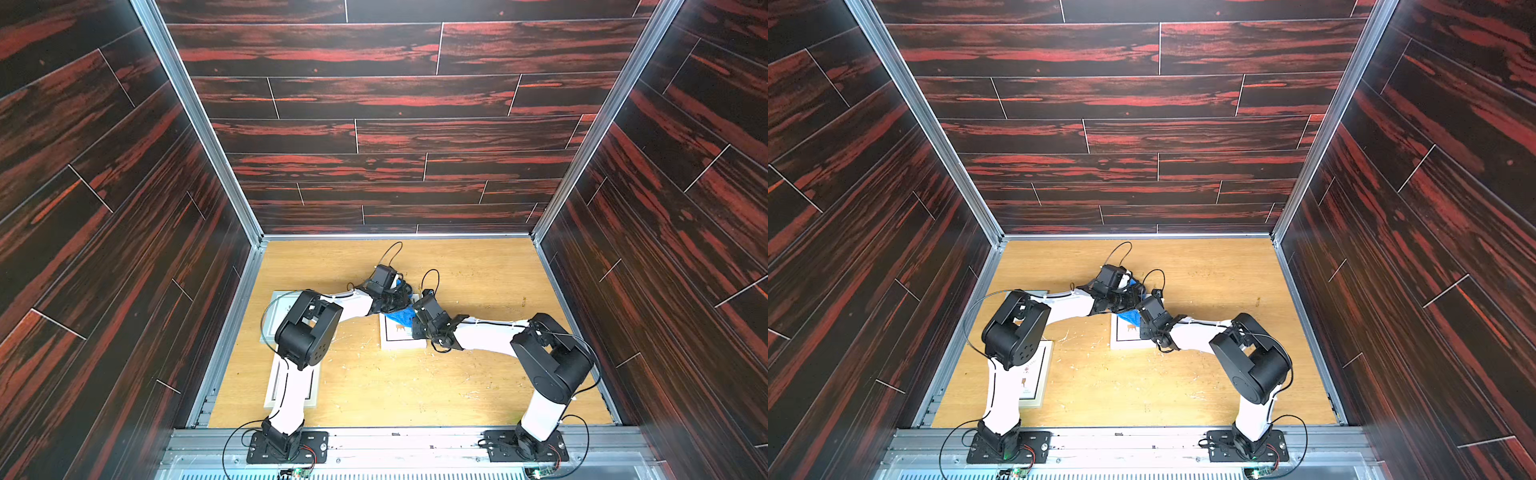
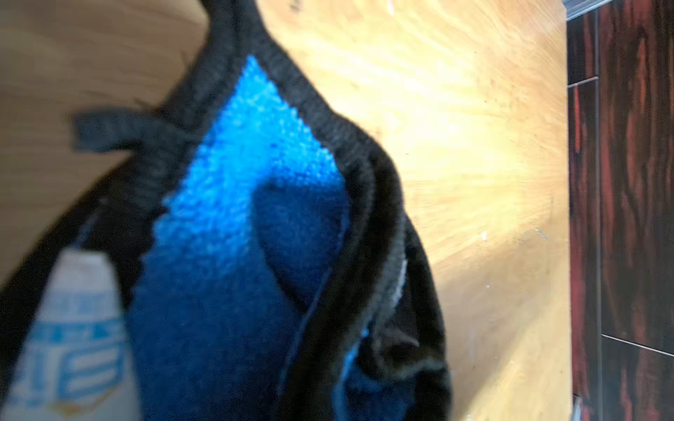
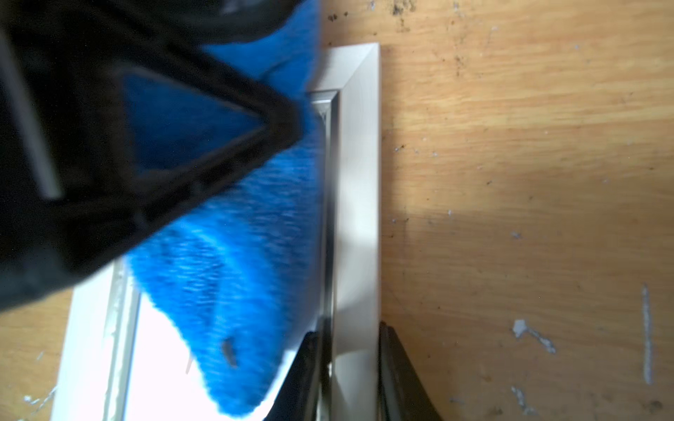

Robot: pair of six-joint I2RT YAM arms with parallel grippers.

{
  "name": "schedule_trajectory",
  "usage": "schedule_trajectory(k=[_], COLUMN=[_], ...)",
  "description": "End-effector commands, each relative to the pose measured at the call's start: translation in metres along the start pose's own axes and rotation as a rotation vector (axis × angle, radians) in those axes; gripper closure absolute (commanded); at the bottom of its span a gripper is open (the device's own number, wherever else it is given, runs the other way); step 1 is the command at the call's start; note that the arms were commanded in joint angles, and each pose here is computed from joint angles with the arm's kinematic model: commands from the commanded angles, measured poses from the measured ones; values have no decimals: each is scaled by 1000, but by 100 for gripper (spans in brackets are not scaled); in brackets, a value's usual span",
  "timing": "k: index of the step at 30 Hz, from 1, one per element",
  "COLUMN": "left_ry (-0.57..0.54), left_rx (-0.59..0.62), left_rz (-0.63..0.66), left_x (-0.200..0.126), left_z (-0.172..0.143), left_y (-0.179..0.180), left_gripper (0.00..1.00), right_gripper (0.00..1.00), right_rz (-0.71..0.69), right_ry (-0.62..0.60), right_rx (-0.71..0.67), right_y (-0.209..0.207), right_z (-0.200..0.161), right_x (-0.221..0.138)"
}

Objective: Wipe the picture frame with a cloth
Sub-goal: Wipe the dirt from the picture frame.

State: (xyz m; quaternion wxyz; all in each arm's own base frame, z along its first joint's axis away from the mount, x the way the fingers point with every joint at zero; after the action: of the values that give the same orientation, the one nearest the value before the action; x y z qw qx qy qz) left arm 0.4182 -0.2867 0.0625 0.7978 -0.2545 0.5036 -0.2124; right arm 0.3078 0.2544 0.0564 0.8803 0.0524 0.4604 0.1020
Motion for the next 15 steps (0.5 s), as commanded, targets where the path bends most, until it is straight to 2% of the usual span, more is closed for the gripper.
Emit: schedule_trajectory(k=[1,9,11,15], left_ry=[-40,9,7,-16], left_rx=[-26,-1,-19,-64], left_rz=[213,95,101,172], left_x=[-21,11,10,-13], left_z=[3,0,2,9], left_y=[53,4,10,50], left_gripper=[97,97,97,97], right_gripper=[100,100,100,100], right_rz=[-84,-67,-73,-84], right_ry=[58,67,66,66], right_rx=[-19,-16,-16,-15], right_y=[-18,-13,-15,-17], right_z=[-17,-16,-16,-18], right_x=[-2,2,1,2])
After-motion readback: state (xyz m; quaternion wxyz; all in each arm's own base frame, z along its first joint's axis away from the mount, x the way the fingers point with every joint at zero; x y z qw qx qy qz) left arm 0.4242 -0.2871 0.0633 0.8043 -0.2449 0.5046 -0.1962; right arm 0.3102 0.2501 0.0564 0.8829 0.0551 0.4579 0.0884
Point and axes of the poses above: each gripper's point midway between its finger pads, its own x axis out along the fingers, its own y axis along the line the jaws close on, z = x × y, the point moved 4 cm from there along -x, back along the fingers
